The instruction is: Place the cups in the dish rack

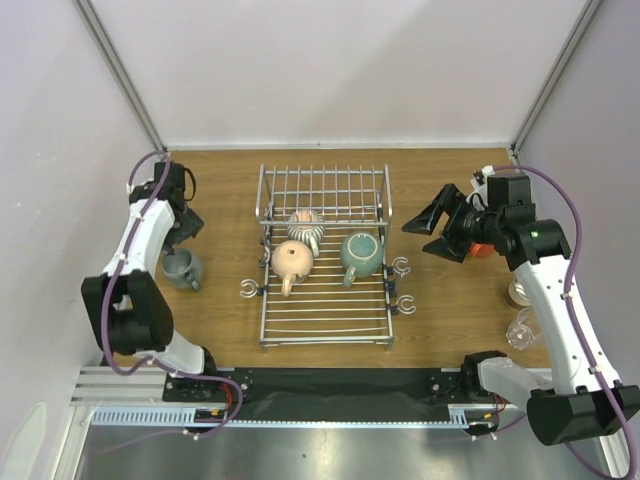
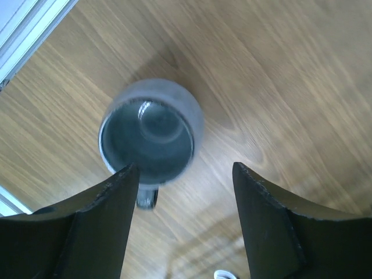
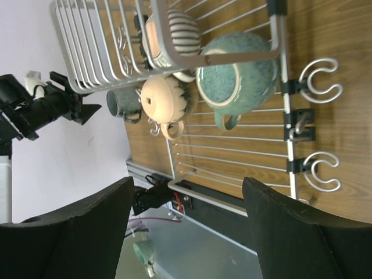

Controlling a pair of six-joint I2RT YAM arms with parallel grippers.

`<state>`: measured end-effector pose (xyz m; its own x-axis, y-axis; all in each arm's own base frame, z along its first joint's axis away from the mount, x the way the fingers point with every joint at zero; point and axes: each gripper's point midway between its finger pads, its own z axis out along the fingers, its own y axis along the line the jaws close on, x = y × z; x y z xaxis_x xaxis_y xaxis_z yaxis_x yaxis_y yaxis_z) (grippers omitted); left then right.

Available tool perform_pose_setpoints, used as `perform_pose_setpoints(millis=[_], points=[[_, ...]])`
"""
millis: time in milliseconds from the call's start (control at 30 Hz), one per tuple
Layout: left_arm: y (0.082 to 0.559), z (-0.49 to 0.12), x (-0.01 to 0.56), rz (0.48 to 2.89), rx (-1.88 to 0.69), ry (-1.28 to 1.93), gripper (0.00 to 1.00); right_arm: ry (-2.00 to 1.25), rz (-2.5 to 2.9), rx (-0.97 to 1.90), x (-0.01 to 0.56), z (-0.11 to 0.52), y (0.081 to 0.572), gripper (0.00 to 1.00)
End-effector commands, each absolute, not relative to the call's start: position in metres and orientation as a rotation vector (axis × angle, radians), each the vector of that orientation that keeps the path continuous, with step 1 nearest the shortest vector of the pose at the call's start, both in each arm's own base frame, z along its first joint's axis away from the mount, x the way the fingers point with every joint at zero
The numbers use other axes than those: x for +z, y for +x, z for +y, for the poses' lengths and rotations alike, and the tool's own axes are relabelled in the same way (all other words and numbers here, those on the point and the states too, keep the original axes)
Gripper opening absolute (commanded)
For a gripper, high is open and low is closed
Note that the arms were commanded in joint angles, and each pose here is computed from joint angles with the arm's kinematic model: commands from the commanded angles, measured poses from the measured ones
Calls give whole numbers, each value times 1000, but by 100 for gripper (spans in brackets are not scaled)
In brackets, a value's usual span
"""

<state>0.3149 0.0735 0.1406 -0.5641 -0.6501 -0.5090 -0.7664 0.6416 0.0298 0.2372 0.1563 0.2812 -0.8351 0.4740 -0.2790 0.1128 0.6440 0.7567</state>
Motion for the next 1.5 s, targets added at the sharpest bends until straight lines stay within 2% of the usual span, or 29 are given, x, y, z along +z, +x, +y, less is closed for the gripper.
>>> perform_pose_setpoints(millis=[0, 267, 333, 533, 667, 700, 833, 1000, 1067, 1200, 1333, 1400, 1433, 1467], points=[[330, 88, 123, 2376, 385, -1155, 69, 377, 2358, 1077, 300, 152, 234, 82], [340, 94, 82, 2459, 447, -1181, 64, 362, 2353, 1029, 307, 146, 234, 82], [340, 93, 68, 2497, 431, -1201, 61, 371, 2351, 1024, 307, 144, 234, 82], [347, 95, 71, 2493, 409, -1197, 30, 389, 2342, 1016, 309, 142, 235, 82], [351, 95, 90, 2445, 306, -1230, 1, 401, 2337, 1021, 310, 142, 237, 82], [354, 92, 99, 2427, 266, -1228, 1, 403, 2338, 1023, 310, 142, 238, 82], [370, 69, 164, 2255, -18, -1231, 0, 392, 2339, 1046, 310, 146, 240, 82], [372, 32, 322, 1877, -348, -1060, 0, 360, 2338, 1084, 311, 153, 243, 81], [368, 20, 360, 1793, -461, -1020, 0, 342, 2311, 1123, 318, 157, 246, 82], [336, -20, 441, 1623, -761, -847, 0, 268, 2231, 1247, 343, 172, 248, 82], [291, -74, 519, 1408, -1092, -471, 0, 48, 2142, 1375, 380, 207, 236, 82], [273, -92, 526, 1335, -1222, -395, 0, -84, 2034, 1443, 409, 224, 229, 84], [250, -101, 553, 1223, -1277, -275, 0, -157, 1997, 1498, 420, 234, 219, 85], [237, -115, 554, 1231, -1406, -250, 0, -260, 1909, 1559, 437, 249, 209, 87]])
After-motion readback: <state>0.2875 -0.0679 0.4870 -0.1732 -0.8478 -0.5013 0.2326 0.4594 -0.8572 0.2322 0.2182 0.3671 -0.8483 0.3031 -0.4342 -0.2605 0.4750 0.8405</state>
